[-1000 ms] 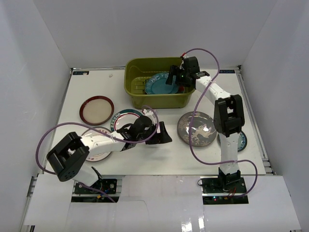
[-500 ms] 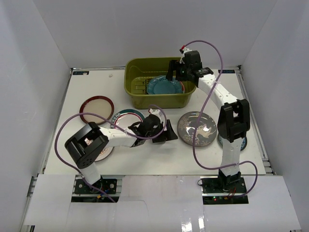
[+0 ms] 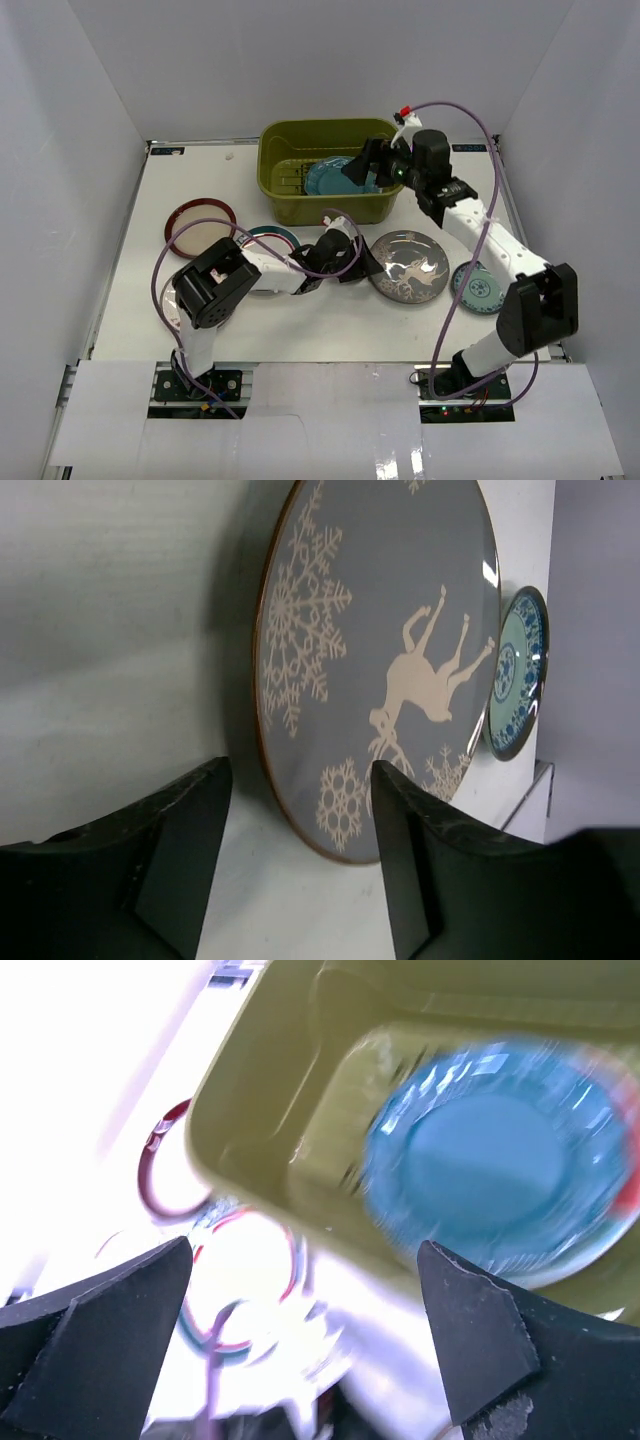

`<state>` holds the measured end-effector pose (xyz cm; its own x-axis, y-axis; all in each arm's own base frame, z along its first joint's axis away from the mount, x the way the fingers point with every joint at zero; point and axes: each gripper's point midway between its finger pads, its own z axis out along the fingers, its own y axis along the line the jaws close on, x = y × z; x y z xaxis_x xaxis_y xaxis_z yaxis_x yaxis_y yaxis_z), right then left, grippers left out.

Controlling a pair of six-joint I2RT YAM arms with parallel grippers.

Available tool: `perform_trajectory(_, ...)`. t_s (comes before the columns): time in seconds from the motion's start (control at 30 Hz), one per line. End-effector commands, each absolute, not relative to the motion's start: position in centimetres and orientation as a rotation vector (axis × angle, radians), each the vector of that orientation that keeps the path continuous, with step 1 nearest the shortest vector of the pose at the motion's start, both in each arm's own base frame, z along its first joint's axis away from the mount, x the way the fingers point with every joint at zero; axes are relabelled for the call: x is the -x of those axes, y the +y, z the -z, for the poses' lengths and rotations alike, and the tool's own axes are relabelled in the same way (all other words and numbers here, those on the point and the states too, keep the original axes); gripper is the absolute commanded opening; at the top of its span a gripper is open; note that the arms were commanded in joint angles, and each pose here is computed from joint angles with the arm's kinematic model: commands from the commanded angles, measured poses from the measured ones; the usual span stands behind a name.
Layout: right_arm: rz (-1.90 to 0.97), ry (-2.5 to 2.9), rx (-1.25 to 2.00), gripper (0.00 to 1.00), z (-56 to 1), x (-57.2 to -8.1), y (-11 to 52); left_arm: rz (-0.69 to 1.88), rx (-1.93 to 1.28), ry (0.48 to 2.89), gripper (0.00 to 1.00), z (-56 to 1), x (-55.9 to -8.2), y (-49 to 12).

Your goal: Place the plates into the plastic bin on the countertop

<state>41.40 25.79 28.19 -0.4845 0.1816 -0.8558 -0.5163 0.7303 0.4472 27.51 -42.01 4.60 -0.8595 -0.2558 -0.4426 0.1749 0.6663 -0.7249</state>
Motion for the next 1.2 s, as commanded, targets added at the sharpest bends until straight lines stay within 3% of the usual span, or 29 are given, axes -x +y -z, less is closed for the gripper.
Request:
perform_trajectory(0.0,-1.021,1.772,0.233,1.0,-30.4,-37.5,27.2,1.062,0.091,2.357,0.67,-3.5,-28.5,-42.7)
perform_trajectory(0.1,-1.083,1.747,0.204,0.96,-29.7,-34.4,27.0,1.004,0.128,2.348,0.59,-2.4,-29.7,-42.5)
perform_trajectory(0.2,-1.125,1.737,0.214,0.95,-29.2,-31.6,26.7,0.99,0.149,2.335,0.44,-1.8,-30.0,-42.3)
perform_trajectory(0.23,-1.133,1.738,0.208,0.95,-29.0,-31.1,26.5,0.99,0.158,2.324,0.36,-1.7,-30.2,-42.3)
perform_trajectory(0.27,-1.139,1.732,0.207,0.95,-28.8,-29.9,26.0,0.981,0.164,2.323,0.16,-1.5,-30.2,-42.1)
perform_trajectory(0.3,-1.146,1.727,0.207,0.95,-28.9,-29.2,25.7,0.979,0.167,2.32,0.04,-1.5,-30.2,-42.0)
perform_trajectory(0.33,-1.148,1.727,0.204,0.95,-28.7,-28.5,25.4,0.978,0.169,2.321,0.0,-1.6,-30.1,-41.8)
perform_trajectory(0.47,-1.109,1.736,0.24,1.0,-27.9,-24.7,23.1,1.009,0.135,2.294,0.0,-3.5,-28.7,-40.4)
perform_trajectory(0.53,-1.06,1.739,0.286,0.91,-27.3,-23.6,22.2,1.055,0.125,2.269,0.0,-5.8,-27.3,-39.1)
perform_trajectory(0.7,-1.004,1.859,0.318,0.9,-23.2,-21.5,20.8,1.196,0.112,2.163,0.0,-12.1,-24.2,-36.0)
perform_trajectory(0.97,-0.776,2.007,0.213,0.9,-18.3,-22.0,16.9,1.399,0.182,2.005,0.0,-17.9,-21.3,-29.8)
perform_trajectory(1.17,-0.82,2.08,0.165,0.9,-16.3,-21.6,16.9,1.488,0.142,1.911,0.0,-21.1,-20.3,-27.4)
